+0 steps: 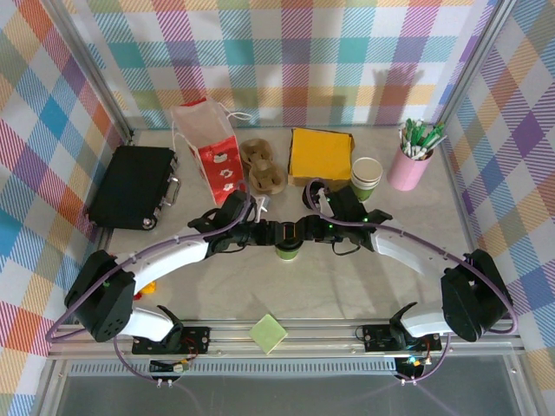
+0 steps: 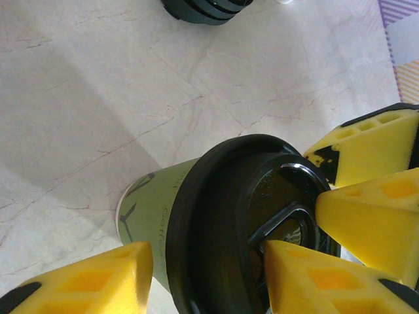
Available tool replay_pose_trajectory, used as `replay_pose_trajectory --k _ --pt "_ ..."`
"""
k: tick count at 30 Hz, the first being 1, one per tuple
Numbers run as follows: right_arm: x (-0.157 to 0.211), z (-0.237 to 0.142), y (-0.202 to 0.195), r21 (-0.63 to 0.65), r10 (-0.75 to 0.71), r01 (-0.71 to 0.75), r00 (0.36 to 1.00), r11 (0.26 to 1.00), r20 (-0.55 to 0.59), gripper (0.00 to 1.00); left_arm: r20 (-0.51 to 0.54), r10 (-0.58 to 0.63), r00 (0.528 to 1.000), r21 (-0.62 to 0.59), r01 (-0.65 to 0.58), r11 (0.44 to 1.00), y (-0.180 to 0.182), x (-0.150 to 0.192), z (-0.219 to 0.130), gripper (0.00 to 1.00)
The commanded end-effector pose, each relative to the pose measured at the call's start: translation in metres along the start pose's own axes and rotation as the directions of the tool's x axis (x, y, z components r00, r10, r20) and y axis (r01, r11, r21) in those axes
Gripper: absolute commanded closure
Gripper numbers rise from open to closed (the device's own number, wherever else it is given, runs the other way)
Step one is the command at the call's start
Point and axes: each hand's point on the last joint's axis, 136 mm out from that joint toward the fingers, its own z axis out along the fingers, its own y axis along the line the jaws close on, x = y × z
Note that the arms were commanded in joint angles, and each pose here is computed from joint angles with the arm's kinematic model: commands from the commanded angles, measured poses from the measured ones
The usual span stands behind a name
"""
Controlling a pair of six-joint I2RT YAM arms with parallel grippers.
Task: Pack the takeout coffee
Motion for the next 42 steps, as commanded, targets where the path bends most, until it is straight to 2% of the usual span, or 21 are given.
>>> replay_pose_trajectory --k 1,8,11,15,20,27,33,42 --pt "0.007 -0.004 -0.009 0.083 -0.013 0.018 0.998 0.996 -0.061 0.45 -0.036 0.017 0.999 -0.028 -0.018 0.999 -0.004 0.001 0.000 0.50" --pt "-0.012 -0.025 0.009 0.085 -0.066 0.067 0.998 0.994 -0.016 0.37 0.018 0.022 1.000 -0.039 -0.022 0.999 -0.015 -0.018 -0.015 0.41" --pt "-0.014 -0.034 0.017 0.098 -0.104 0.105 0.995 0.990 -0.006 0.36 0.034 0.022 0.999 -0.094 -0.019 0.995 -0.010 -0.021 -0.030 0.39" --pt "-0.010 -0.039 0.030 0.129 -0.175 0.174 0.984 0.976 0.003 0.31 0.118 0.019 0.993 -0.176 0.002 0.984 0.002 -0.034 -0.065 0.37" --pt "-0.003 -0.035 0.041 0.216 -0.278 0.275 0.960 0.937 -0.015 0.23 0.250 -0.022 0.968 -0.273 0.092 0.958 0.034 -0.042 -0.120 0.33" --pt "0.000 -0.016 0.053 0.337 -0.377 0.385 0.922 0.859 -0.090 0.16 0.368 -0.013 0.930 -0.286 0.126 0.950 0.048 -0.037 -0.173 0.30" --pt "-0.004 -0.004 0.049 0.390 -0.379 0.397 0.917 0.831 -0.126 0.11 0.379 0.000 0.926 -0.280 0.115 0.953 0.046 -0.033 -0.182 0.30" --pt "-0.007 0.012 0.050 0.400 -0.356 0.383 0.923 0.833 -0.143 0.16 0.375 0.002 0.927 -0.265 0.105 0.959 0.044 -0.033 -0.180 0.30"
